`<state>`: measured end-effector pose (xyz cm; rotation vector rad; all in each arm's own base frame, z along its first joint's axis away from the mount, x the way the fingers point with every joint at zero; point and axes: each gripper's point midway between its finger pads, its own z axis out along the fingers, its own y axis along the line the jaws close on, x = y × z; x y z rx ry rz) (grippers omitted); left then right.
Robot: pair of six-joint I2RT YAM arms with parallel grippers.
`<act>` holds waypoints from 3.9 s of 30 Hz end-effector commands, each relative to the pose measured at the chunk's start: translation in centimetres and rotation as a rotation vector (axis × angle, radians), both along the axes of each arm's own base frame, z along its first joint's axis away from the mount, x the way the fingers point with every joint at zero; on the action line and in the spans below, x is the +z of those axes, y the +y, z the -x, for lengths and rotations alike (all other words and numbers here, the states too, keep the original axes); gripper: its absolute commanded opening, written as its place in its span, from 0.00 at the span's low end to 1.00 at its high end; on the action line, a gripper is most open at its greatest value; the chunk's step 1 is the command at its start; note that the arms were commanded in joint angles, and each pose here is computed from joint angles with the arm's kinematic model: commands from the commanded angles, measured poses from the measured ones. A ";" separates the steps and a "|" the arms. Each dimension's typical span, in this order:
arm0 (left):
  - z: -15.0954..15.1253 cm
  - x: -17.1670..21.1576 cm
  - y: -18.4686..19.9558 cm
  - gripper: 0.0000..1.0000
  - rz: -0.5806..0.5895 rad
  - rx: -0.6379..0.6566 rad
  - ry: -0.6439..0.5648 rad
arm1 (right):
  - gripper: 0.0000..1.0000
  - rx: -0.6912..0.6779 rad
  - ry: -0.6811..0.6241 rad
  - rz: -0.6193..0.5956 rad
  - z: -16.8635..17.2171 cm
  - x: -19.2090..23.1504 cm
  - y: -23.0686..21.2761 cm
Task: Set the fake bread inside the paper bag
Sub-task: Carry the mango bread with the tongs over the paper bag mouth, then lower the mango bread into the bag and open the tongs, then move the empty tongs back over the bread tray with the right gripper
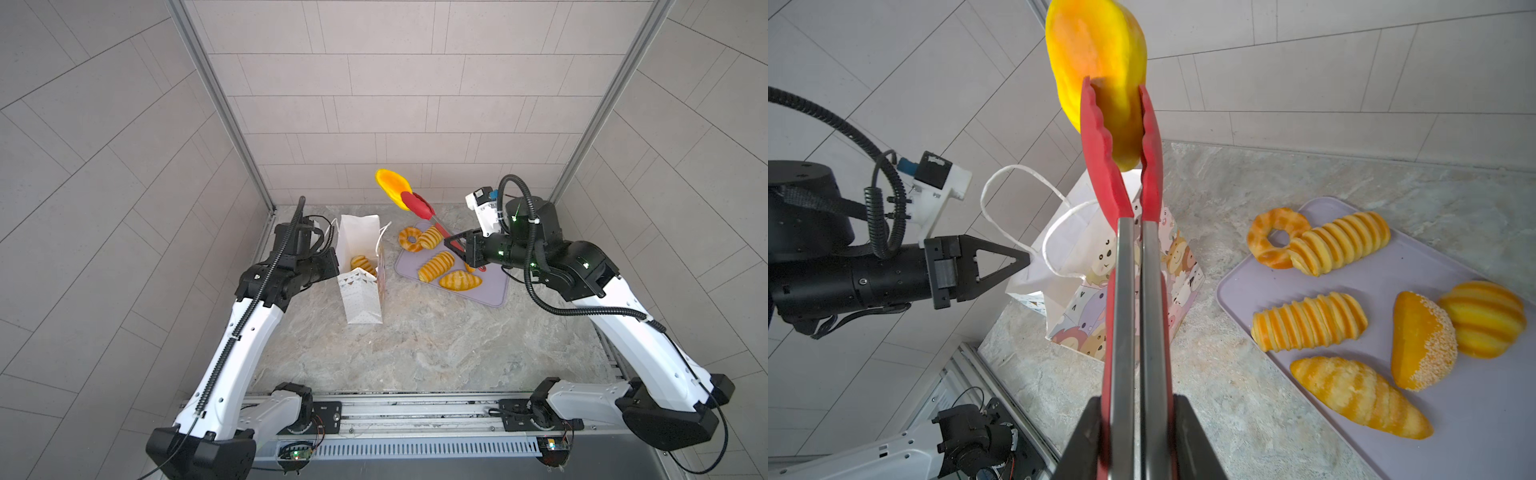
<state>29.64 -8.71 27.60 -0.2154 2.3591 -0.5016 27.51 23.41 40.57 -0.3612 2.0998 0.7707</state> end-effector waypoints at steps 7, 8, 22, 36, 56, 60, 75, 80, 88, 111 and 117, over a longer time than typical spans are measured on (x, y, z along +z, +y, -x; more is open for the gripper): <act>0.0 0.4 -0.2 0.05 0.010 -0.001 -0.017 | 0.23 0.033 -0.096 0.031 -0.2 2.7 2.8; -0.1 0.4 -0.2 0.05 0.010 -0.002 -0.015 | 0.23 0.037 -0.098 0.033 -0.2 2.8 3.1; 0.0 0.4 -0.2 0.05 0.013 0.001 -0.017 | 0.23 0.076 -0.076 0.083 -0.8 0.9 6.6; -0.1 0.4 -0.1 0.05 0.010 0.005 -0.017 | 0.23 0.101 -0.019 0.188 0.3 -2.8 5.7; -0.1 0.4 -0.1 0.05 0.010 0.008 -0.019 | 0.24 0.124 -0.012 0.322 1.3 -3.3 3.7; -0.2 0.5 -0.1 0.05 0.012 0.010 -0.023 | 0.26 0.133 -0.011 0.357 1.5 -3.2 3.3; -0.3 0.8 -0.3 0.05 0.019 0.002 -0.032 | 0.27 0.160 -0.023 0.436 1.6 -2.9 4.9; -0.3 0.8 -0.2 0.05 0.019 0.002 -0.033 | 0.29 0.141 -0.031 0.475 1.4 -2.9 4.8; -0.2 0.8 -0.3 0.05 0.021 0.000 -0.032 | 0.35 0.127 -0.041 0.486 1.4 -2.4 4.5; -0.1 0.6 -0.2 0.06 0.018 0.000 -0.029 | 0.46 0.115 -0.123 0.351 0.7 1.3 6.4; -0.1 0.7 -0.2 0.17 0.018 0.002 -0.029 | 0.46 0.040 -0.184 0.336 0.0 3.2 5.0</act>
